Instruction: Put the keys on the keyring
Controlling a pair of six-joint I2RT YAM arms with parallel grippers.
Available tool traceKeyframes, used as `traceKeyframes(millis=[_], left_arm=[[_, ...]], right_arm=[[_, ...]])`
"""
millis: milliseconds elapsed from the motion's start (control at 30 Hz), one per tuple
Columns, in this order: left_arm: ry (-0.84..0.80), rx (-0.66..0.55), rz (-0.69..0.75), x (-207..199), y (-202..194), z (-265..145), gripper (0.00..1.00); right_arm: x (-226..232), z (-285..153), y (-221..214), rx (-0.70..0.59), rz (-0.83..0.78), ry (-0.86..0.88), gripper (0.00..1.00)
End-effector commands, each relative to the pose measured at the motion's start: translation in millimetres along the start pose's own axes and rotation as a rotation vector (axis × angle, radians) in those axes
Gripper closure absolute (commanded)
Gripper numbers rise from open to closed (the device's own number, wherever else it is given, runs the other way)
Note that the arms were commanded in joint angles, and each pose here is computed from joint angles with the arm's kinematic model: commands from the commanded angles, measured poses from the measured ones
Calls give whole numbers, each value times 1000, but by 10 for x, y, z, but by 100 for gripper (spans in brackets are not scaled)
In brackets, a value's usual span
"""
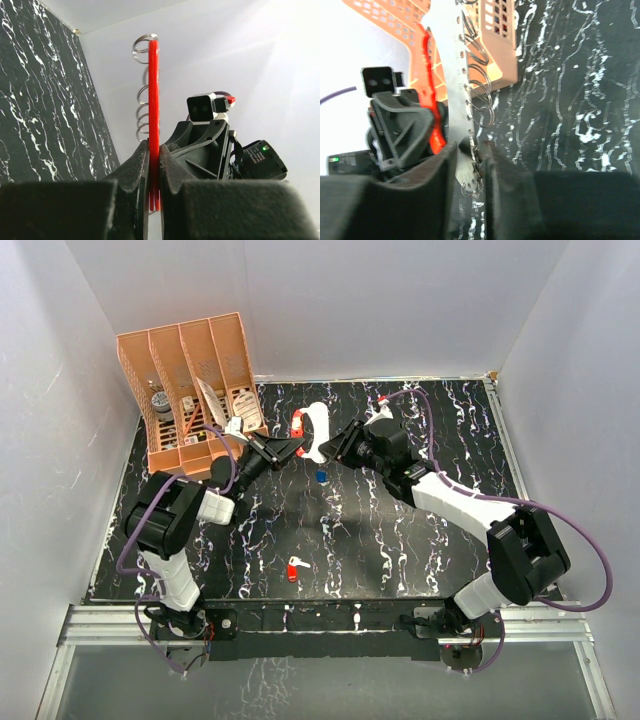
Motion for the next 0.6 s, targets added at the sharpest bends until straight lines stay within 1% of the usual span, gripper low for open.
traceKeyframes(millis=[0, 133, 167, 233, 400, 500, 567], left_arm=[[-169, 5, 46, -410, 61, 22, 100], [-129, -11, 7, -462, 118, 1, 100], [-114, -17, -4, -469, 137, -6, 100], [-96, -22, -19, -507, 150, -16, 100], [-44, -29, -80, -564, 174, -24, 100], [-50, -23, -126, -596, 193, -31, 100], [-38, -24, -156, -602, 217, -30, 100]], right_arm=[[14, -14, 128, -35, -42, 3, 69], [-40, -51, 156, -43, -52, -4, 50], [-58, -55, 159, -42, -53, -16, 48], [-94, -64, 160, -39, -73, -27, 47], [-66, -99, 175, -24, -118, 7, 47], [-29, -156, 217, -41, -167, 23, 47], [-39, -204, 254, -60, -218, 2, 47]])
Point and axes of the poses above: each gripper's point midway between its finger pads, its own z axis out along the fingers, its own x axis along the line the jaws close on, y = z × x, the point moved 8 cm from there along -z, back along the fingers, and after that the axes turned 10 degrees about -z, right-handed, at the moved point
